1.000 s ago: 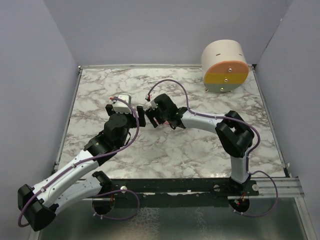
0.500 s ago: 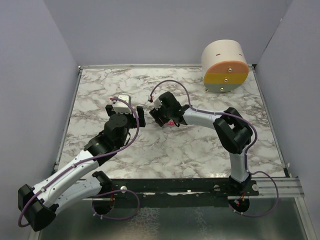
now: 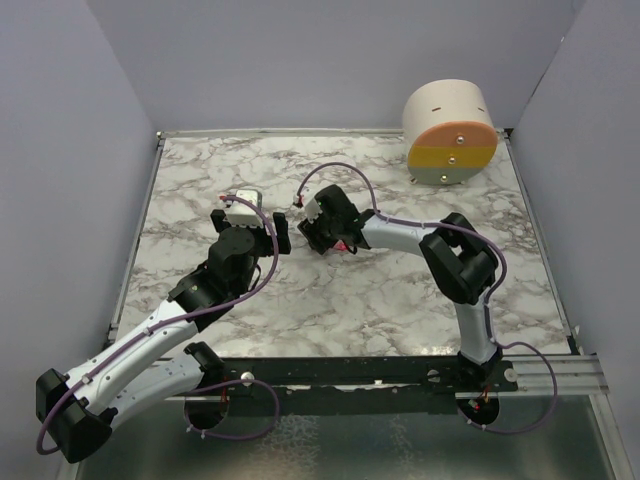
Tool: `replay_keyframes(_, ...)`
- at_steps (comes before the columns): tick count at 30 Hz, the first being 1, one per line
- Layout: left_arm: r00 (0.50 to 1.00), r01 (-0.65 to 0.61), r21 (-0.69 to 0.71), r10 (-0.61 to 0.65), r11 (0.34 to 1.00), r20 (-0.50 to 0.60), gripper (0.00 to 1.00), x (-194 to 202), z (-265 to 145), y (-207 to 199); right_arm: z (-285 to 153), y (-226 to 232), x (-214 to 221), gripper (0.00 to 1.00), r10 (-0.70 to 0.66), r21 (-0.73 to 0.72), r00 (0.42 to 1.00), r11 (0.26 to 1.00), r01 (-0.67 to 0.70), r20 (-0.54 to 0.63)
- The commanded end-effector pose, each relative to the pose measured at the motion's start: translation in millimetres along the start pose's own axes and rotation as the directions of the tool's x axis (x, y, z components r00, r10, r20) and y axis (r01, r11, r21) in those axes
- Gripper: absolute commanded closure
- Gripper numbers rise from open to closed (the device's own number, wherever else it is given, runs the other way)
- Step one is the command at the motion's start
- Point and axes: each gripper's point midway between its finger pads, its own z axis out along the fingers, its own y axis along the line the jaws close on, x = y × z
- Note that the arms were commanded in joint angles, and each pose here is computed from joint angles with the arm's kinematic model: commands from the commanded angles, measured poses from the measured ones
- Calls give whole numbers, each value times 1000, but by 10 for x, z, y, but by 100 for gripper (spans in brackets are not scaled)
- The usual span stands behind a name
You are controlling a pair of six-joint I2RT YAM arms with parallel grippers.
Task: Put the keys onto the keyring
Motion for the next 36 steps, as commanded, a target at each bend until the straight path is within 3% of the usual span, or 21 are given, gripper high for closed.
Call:
replay_keyframes(1, 1000, 4, -24, -4, 1000, 2, 1, 12, -2, 61, 54, 40, -27, 53, -3, -25, 1000, 1000, 3, -5)
replay_keyframes(12, 1000, 1, -29, -1, 1000, -3, 1, 27, 12, 69, 33, -1, -72, 70, 5, -7, 1000, 1000, -5, -6)
replay_keyframes(17, 1000, 5, -26, -5, 1000, -2, 1, 32, 13, 67, -14, -52, -161, 70, 9, 23, 1000, 1000, -10, 23)
replay_keyframes(27, 1000, 5, 17, -6, 1000, 12, 3, 61, 49, -13, -582, -322, -890, 70, 50, 160, 949, 982, -104, 310)
replay_keyframes(31, 999, 27, 34, -28, 999, 44, 5, 55, 43, -23, -805, -399, -1080, 76, 58, 191, 916, 971, -144, 396)
replay_keyframes(33, 998, 30, 39, -32, 999, 51, 5, 46, 37, -26, -817, -397, -1131, 74, 49, 182, 919, 975, -129, 391)
replay_keyframes(36, 999, 20, 41, -21, 999, 34, 4, 56, 39, -38, -640, -338, -924, 60, 68, 153, 966, 982, -108, 248)
